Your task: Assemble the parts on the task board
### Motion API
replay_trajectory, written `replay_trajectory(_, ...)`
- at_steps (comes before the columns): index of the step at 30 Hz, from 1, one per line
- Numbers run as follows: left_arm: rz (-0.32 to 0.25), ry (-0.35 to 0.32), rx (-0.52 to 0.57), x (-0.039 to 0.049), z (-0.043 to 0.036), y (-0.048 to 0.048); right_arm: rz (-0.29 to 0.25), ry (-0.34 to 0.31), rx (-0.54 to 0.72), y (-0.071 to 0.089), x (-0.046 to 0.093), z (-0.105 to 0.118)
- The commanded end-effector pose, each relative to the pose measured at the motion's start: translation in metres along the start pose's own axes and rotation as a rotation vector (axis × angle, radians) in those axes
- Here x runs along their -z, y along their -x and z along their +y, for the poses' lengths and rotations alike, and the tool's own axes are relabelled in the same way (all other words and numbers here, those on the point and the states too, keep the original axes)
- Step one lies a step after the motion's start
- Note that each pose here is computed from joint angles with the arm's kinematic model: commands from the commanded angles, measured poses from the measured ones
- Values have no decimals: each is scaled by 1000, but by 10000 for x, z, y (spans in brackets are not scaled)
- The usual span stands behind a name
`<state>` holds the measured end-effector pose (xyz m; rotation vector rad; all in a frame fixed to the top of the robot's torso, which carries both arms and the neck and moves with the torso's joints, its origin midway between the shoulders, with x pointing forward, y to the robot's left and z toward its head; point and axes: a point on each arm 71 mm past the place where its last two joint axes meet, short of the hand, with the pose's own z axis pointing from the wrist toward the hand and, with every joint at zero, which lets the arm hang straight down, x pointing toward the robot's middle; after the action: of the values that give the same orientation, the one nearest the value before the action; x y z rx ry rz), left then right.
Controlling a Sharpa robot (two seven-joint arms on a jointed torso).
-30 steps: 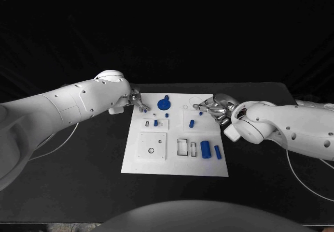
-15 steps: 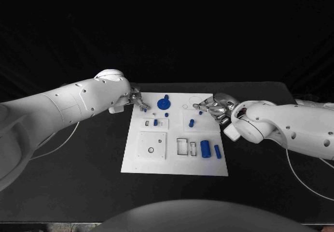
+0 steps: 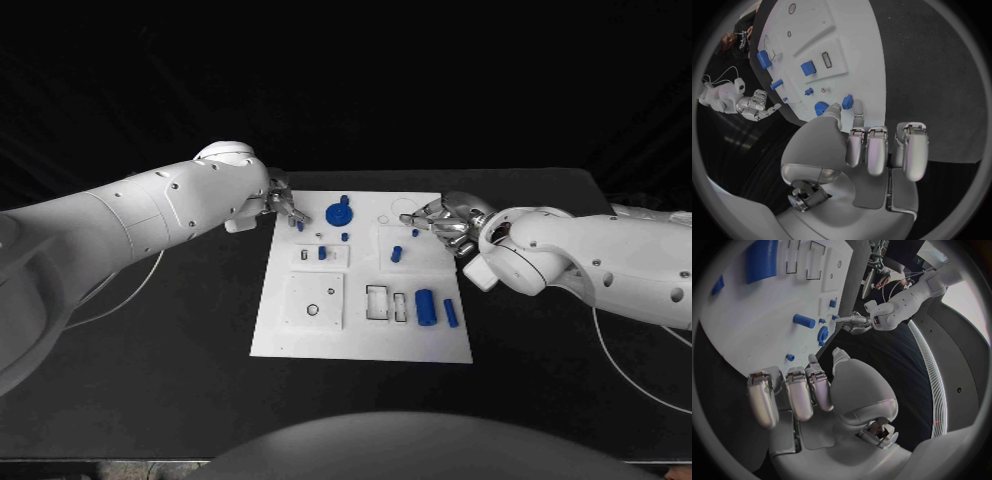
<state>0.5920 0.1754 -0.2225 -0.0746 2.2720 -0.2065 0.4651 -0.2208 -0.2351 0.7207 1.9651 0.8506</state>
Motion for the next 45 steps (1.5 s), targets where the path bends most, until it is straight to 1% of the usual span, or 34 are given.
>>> replay_trajectory(1, -2, -19, 4, -1, -33, 1, 16, 2, 5, -16, 1, 2)
replay_trajectory(15, 25, -35, 20, 5, -43, -24, 14, 1, 5, -10, 2, -3)
replay_trajectory(23, 29, -36, 22, 4, -51, -28, 15, 1, 5, -12, 0, -1)
replay_trajectory(37, 39, -36, 16, 5, -33, -31, 13, 1, 5, -9, 3, -3)
replay_trajectory(45, 21, -54, 24, 10, -23, -18, 12, 0, 5, -6, 2, -5)
